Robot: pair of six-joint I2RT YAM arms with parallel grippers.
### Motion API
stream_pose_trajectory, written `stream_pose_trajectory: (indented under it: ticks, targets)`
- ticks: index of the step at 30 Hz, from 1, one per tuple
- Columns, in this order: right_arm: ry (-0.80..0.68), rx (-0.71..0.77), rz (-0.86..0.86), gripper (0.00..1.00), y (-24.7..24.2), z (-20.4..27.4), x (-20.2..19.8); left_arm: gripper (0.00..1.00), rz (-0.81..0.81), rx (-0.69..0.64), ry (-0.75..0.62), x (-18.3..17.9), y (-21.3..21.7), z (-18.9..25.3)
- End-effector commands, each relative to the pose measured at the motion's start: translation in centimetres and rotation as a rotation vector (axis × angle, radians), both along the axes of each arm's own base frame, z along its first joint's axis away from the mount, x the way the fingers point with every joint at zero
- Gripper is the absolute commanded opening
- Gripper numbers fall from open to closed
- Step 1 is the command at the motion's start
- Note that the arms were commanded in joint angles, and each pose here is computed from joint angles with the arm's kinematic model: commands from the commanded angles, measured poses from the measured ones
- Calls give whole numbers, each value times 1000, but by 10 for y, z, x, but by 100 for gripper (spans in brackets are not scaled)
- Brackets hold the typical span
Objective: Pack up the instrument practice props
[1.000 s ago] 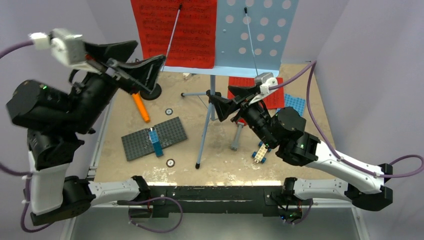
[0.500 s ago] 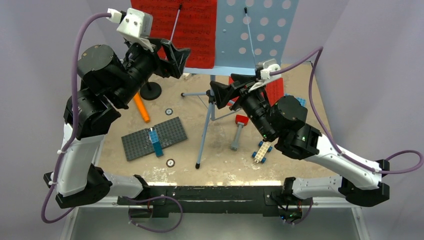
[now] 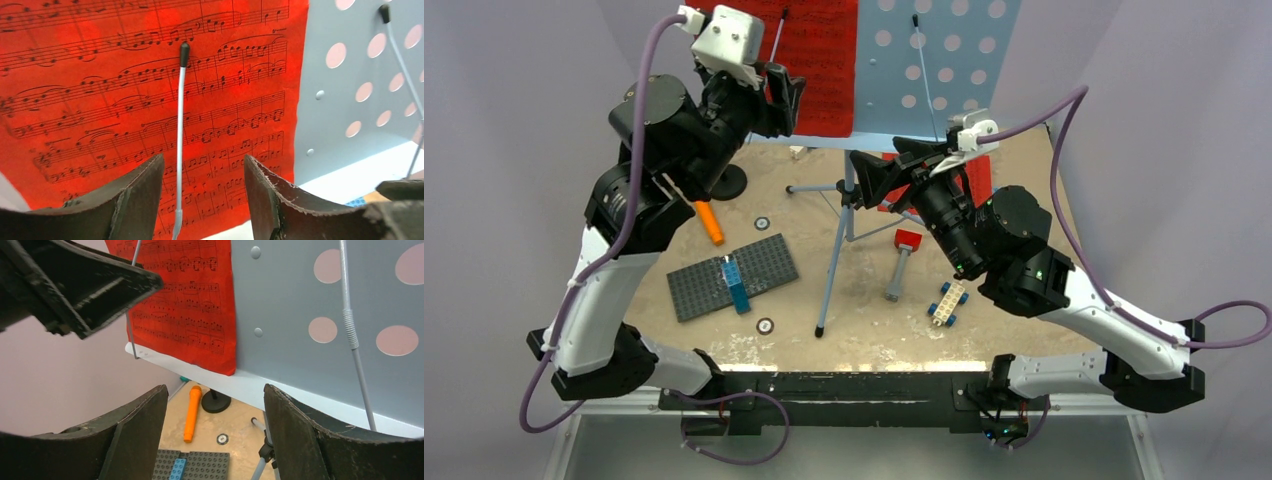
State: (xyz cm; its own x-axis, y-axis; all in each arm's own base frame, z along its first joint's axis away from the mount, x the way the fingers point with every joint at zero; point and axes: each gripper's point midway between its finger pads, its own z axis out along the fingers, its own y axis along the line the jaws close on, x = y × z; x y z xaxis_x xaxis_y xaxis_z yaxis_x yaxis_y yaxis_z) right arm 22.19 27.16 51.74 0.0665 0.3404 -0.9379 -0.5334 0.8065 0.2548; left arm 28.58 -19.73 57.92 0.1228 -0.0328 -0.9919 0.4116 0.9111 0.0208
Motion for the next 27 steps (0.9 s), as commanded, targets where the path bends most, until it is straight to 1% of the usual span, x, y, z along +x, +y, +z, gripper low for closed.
stream_pose_trajectory:
  ticks: [1, 4, 12, 21, 22, 27]
  targets:
    - [-31, 38, -14, 75, -6, 22, -2, 62, 78, 48, -64, 14, 8, 11]
    - [-37, 37, 3, 75, -7, 25, -4, 57, 116, 75, -70, 21, 9, 9]
    - [-50, 33, 8, 76, -8, 26, -6, 29, 125, 83, -91, 24, 9, 10]
    - [-40, 50, -8, 78, -11, 26, 0, 2, 72, 38, -90, 12, 8, 11]
    - [-35, 59, -8, 79, -12, 28, 1, 0, 67, 32, -94, 10, 9, 13]
    - [27, 151, 24, 79, -23, 33, 12, 0, 33, 0, -118, -1, 11, 19]
